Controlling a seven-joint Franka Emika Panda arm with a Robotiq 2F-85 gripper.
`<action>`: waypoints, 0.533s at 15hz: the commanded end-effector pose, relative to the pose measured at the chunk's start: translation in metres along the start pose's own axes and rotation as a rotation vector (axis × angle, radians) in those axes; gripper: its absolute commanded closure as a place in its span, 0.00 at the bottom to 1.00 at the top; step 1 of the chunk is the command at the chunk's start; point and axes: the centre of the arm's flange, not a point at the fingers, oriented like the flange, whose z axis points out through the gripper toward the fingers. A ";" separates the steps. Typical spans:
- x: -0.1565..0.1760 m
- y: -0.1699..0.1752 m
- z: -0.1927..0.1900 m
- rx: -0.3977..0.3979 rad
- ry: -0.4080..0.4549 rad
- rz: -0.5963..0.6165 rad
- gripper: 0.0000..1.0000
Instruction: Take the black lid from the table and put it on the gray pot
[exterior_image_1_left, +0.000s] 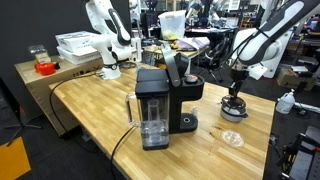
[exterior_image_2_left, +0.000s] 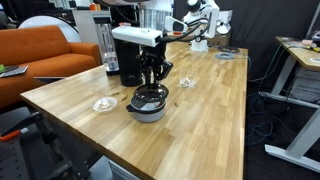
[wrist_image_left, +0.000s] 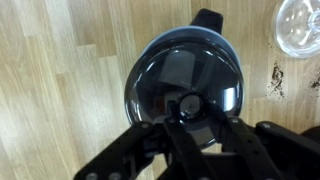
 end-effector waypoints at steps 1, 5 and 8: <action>-0.001 0.004 0.007 0.017 0.013 -0.004 0.92; -0.003 0.003 0.016 0.034 -0.003 0.000 0.92; 0.001 0.002 0.023 0.036 -0.015 -0.013 0.92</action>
